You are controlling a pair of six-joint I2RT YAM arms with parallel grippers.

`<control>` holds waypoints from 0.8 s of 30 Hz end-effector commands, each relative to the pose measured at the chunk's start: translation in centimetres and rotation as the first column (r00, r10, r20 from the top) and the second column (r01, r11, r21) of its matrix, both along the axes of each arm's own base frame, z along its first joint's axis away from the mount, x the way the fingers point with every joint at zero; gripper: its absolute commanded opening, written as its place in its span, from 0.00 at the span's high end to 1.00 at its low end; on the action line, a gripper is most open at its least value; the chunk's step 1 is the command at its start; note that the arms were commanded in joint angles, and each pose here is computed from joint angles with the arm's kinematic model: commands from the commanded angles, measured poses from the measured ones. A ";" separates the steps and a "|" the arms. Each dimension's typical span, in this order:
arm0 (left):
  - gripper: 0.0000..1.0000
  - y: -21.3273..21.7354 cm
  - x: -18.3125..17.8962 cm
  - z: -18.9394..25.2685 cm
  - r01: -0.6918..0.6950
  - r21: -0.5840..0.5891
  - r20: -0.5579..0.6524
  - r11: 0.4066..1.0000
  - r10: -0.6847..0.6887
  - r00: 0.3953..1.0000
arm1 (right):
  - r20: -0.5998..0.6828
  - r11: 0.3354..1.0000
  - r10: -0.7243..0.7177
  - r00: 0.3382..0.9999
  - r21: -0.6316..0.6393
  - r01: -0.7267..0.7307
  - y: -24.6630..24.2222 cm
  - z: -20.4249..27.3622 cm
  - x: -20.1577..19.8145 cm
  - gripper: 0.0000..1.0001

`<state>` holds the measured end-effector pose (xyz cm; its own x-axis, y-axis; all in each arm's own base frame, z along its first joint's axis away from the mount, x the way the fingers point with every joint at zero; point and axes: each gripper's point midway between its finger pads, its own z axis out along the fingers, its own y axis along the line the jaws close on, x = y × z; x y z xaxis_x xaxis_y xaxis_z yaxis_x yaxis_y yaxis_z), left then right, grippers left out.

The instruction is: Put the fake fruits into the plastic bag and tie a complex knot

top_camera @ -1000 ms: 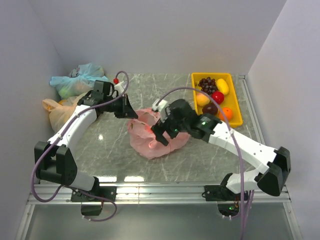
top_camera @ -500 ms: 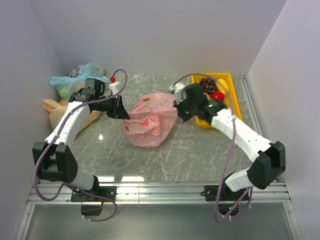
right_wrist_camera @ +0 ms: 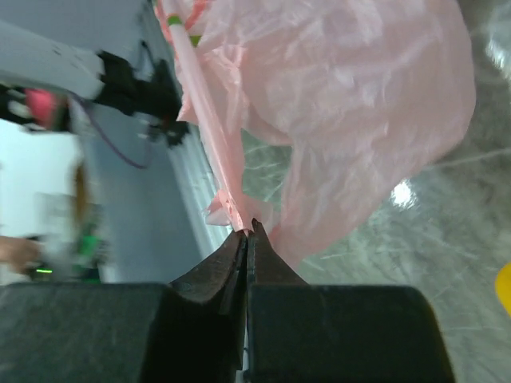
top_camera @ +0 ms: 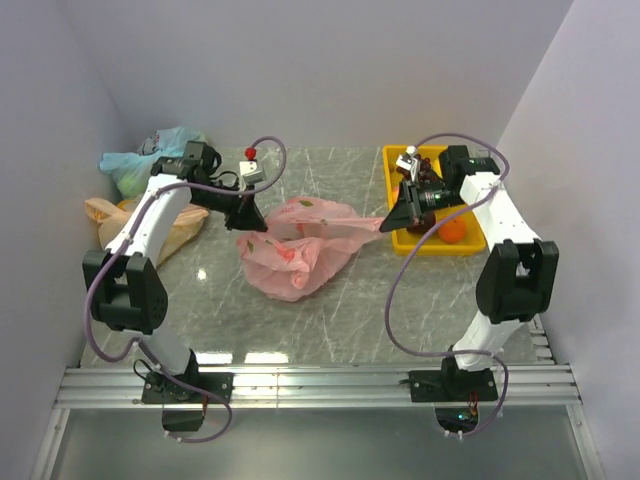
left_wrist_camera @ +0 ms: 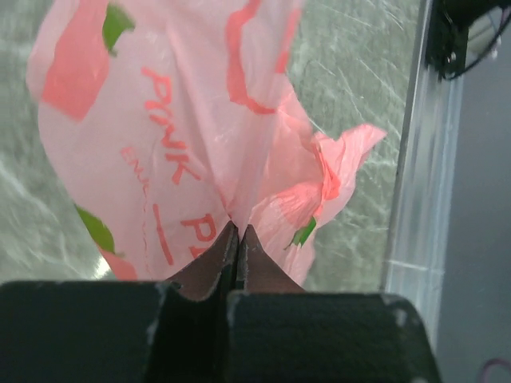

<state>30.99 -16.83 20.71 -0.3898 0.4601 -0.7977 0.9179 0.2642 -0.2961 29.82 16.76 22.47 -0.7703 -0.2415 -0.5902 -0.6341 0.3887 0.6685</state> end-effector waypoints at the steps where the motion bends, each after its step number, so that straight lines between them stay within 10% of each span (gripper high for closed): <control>1: 1.00 2.9 1.1 -1.4 0.082 0.126 0.085 0.989 -0.093 0.992 | -0.199 0.997 -0.074 0.977 -0.022 0.071 -3.4 0.7 -2.5 1.00; 4: 1.00 0.2 0.3 -1.0 0.192 0.091 0.044 0.977 -0.197 0.979 | -0.125 0.982 -0.161 0.979 -0.122 0.146 -3.3 1.0 -0.8 0.94; 8: 1.00 -2.0 -0.8 -1.2 0.247 0.065 0.022 0.967 -0.249 0.968 | 0.217 0.872 -0.341 0.914 -0.289 0.394 -5.9 3.6 3.7 0.36; 11: 1.00 -3.3 -1.5 -1.1 0.244 0.043 -0.036 0.969 -0.243 0.969 | 0.418 0.839 -0.344 0.841 -0.265 0.475 -6.4 7.8 4.8 0.11; 16: 0.99 -5.0 -0.4 0.5 0.118 -0.034 -0.187 0.992 -0.123 0.975 | 0.707 0.866 -0.189 0.681 -0.207 0.455 -1.2 13.3 3.6 0.04; 24: 0.94 -6.2 -0.4 1.7 0.025 -0.100 -0.377 0.995 -0.061 0.924 | 0.743 0.942 0.034 0.669 -0.247 0.226 8.0 10.2 -1.8 0.02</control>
<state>31.06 -21.98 20.57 -0.5772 0.4767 -0.6630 0.8066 0.2064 -0.5538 27.18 23.83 33.89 -0.1826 -0.4272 -0.8855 -0.8297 0.5501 -0.0943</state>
